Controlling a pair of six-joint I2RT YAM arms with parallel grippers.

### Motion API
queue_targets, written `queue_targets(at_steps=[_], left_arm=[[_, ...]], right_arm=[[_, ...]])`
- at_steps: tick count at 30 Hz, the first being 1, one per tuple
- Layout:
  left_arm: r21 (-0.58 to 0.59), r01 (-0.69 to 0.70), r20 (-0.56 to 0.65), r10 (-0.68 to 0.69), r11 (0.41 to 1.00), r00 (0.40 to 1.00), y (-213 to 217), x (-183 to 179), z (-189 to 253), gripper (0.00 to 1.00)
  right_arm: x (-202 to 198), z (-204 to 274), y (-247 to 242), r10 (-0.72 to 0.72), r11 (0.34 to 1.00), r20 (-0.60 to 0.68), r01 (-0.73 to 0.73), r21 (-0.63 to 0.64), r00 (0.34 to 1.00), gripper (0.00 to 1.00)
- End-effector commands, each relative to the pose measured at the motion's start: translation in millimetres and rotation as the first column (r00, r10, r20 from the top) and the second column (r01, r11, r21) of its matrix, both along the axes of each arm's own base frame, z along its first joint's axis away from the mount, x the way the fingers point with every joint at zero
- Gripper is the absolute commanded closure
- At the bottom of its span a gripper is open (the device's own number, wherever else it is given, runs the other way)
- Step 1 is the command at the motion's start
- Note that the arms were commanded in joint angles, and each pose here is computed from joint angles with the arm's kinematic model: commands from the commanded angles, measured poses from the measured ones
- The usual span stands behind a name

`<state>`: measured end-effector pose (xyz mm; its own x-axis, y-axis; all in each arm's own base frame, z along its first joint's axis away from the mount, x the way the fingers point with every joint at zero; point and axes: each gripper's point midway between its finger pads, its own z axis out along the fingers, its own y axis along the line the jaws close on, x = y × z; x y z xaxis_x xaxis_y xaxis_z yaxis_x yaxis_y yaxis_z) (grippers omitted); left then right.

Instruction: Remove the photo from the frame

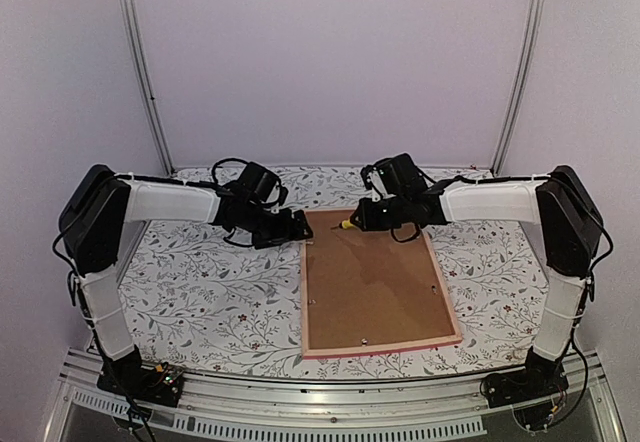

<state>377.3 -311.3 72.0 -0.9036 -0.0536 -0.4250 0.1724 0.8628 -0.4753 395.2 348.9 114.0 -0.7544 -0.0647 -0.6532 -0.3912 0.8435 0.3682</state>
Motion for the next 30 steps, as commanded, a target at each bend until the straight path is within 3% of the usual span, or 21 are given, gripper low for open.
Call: queue_targets(at_steps=[1,30], left_arm=[[-0.106,-0.019,-0.02,0.017,0.994,1.0,-2,-2,11,0.08],[-0.143,-0.067,-0.091,0.055,0.987,0.994,9,-10,-11,0.09]], right_arm=[[-11,-1,27,0.085,0.996,-0.014,-0.084,0.023,0.996,1.0],[-21,-8,59,0.167,0.986,-0.018,-0.167,0.026,0.986,1.0]])
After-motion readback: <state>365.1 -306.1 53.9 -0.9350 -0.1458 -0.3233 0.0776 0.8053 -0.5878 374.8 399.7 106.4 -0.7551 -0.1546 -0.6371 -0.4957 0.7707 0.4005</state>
